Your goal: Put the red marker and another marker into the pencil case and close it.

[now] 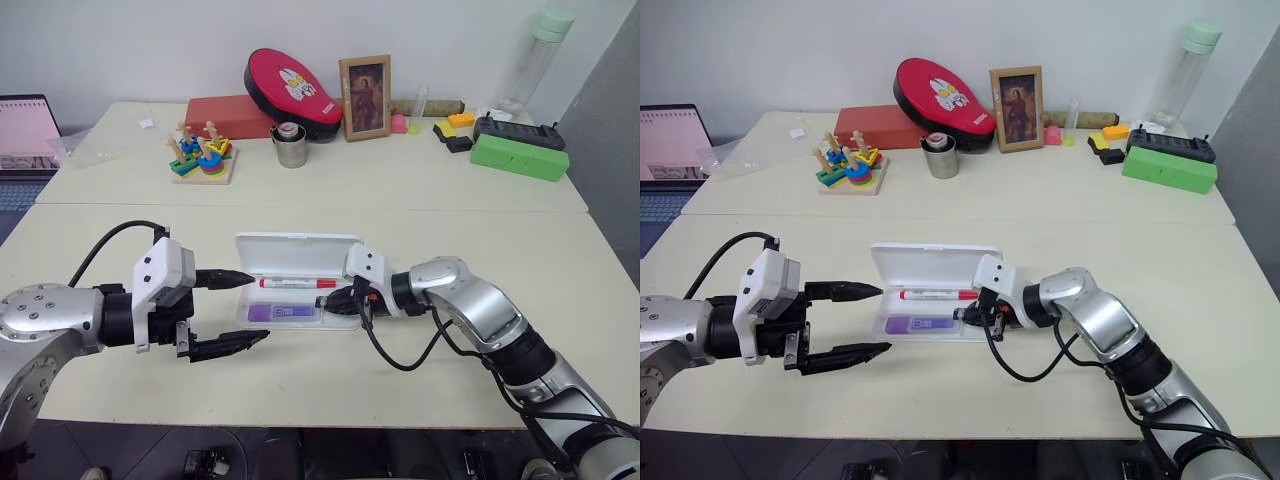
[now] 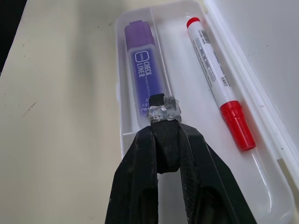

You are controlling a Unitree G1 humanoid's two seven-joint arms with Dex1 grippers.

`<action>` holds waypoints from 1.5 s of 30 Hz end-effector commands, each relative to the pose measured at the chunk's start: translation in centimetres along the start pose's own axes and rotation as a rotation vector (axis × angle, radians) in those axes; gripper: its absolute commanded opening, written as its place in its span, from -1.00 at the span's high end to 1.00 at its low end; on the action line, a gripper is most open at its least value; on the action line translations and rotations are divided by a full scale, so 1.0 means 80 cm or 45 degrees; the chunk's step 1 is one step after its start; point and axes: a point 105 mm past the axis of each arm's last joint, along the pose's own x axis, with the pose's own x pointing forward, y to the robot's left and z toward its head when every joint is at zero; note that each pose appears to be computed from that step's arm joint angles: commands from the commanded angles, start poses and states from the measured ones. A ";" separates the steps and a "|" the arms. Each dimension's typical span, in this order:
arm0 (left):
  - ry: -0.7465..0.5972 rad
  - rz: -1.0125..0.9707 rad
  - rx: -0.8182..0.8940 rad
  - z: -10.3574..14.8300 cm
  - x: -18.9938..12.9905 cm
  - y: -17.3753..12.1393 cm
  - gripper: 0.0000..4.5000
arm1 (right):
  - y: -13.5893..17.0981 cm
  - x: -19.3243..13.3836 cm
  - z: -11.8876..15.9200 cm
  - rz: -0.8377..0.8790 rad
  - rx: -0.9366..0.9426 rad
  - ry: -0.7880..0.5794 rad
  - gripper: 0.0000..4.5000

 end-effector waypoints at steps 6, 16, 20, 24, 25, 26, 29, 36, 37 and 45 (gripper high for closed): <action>-0.012 -0.001 0.055 0.010 0.000 0.002 -1.00 | 0.002 -0.013 -0.002 0.015 -0.037 0.004 0.87; -0.010 -0.014 0.068 0.012 0.002 0.005 -1.00 | 0.002 -0.019 0.011 0.011 -0.042 -0.055 -0.27; -0.013 -0.013 0.071 0.012 0.003 0.005 -1.00 | -0.002 -0.024 0.031 0.001 -0.067 -0.141 -0.65; -0.039 0.030 0.065 0.017 -0.001 0.008 -1.00 | 0.003 -0.053 0.097 0.079 -0.043 -0.474 -0.99; -0.063 0.058 0.053 0.020 -0.004 0.010 -1.00 | -0.002 -0.063 0.118 0.070 -0.038 -0.566 -0.99; -0.086 0.083 0.042 0.023 -0.006 0.012 -1.00 | -0.009 -0.070 0.132 0.047 -0.031 -0.624 -0.99; -0.161 0.142 0.003 0.029 -0.011 0.015 -1.00 | -0.043 -0.073 0.153 -0.105 0.011 -0.661 -0.91; -0.344 0.360 -0.057 0.045 -0.035 0.028 -1.00 | -0.133 -0.040 0.141 -0.519 0.043 -0.376 -0.14; -0.371 0.390 -0.072 0.046 -0.041 0.030 -1.00 | -0.139 -0.031 0.129 -0.553 0.017 -0.286 -0.04; -0.394 0.408 -0.106 0.045 -0.044 0.021 -1.00 | -0.109 -0.009 0.106 -0.364 -0.142 -0.147 0.76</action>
